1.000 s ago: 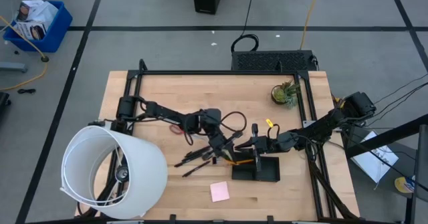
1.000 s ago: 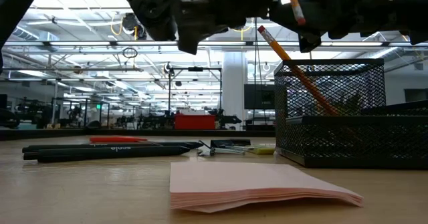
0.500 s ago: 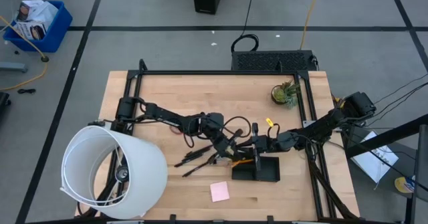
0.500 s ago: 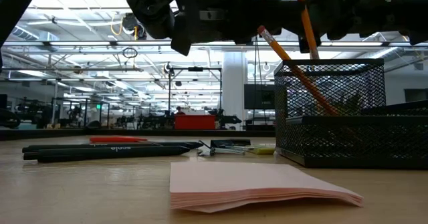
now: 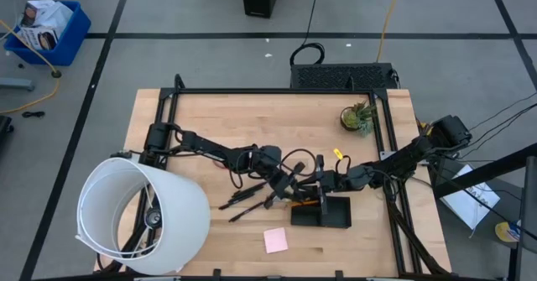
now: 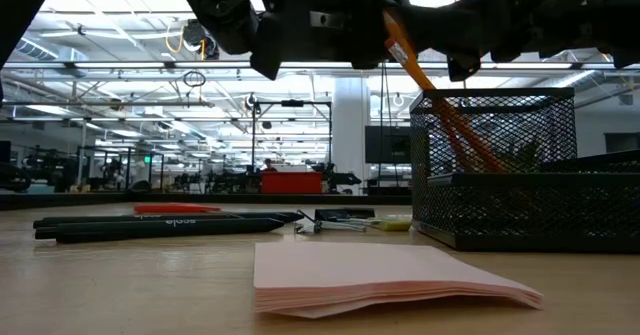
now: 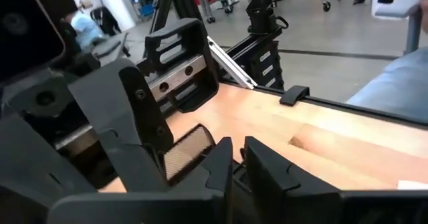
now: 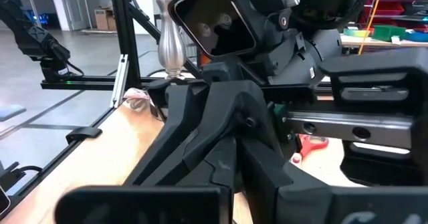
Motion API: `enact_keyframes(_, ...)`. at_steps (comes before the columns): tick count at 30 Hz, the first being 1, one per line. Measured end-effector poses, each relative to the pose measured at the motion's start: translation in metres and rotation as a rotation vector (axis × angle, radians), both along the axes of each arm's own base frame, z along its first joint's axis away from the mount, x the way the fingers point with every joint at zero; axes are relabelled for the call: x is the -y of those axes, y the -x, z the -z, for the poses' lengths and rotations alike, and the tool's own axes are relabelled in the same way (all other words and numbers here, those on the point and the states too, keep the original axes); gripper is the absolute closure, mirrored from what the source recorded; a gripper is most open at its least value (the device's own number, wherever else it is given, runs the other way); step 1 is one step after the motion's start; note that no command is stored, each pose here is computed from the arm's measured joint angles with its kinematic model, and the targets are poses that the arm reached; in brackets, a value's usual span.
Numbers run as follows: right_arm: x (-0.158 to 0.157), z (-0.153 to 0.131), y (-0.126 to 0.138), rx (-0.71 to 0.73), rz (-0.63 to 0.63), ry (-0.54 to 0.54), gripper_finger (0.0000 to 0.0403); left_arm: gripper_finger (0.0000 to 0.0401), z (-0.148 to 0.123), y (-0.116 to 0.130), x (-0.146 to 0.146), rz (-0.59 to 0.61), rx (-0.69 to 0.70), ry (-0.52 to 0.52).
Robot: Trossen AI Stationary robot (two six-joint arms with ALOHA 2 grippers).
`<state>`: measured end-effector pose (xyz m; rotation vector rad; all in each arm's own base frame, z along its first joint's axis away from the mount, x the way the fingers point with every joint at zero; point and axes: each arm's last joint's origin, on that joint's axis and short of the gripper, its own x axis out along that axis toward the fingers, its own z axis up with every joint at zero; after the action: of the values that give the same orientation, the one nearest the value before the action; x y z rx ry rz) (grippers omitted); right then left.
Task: Pick and place office supplies into organizer
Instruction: Put the red scissors into the black desk organizer
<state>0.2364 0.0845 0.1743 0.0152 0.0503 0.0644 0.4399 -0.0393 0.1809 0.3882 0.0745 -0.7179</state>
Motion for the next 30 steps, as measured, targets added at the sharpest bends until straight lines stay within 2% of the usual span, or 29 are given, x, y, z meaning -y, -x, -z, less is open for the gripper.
enact_keyframes(6,0.0,0.002,0.0,-0.013,0.007,0.005,0.0385,0.0329,0.002,0.0,-0.003,-0.034,-0.104,0.099)
enact_keyframes(11,0.001,0.005,0.0,-0.051,0.013,0.021,0.0385,0.0327,-0.002,0.002,-0.008,-0.013,-0.108,0.092)
enact_keyframes(16,0.0,0.003,0.0,-0.048,0.005,0.019,0.0385,0.0327,-0.021,0.009,-0.008,-0.009,-0.087,0.081)
enact_keyframes(20,0.0,0.0,0.0,-0.011,-0.001,0.004,0.0385,0.0327,-0.036,0.02,-0.011,-0.051,-0.167,0.068)
enact_keyframes(26,-0.001,-0.005,0.0,0.048,-0.013,-0.02,0.0385,0.0327,-0.052,0.043,-0.013,-0.227,-0.322,0.013)
enact_keyframes(30,-0.001,-0.004,0.0,0.041,-0.014,-0.017,0.0385,0.0327,-0.061,0.063,-0.02,-0.476,-0.437,0.105)
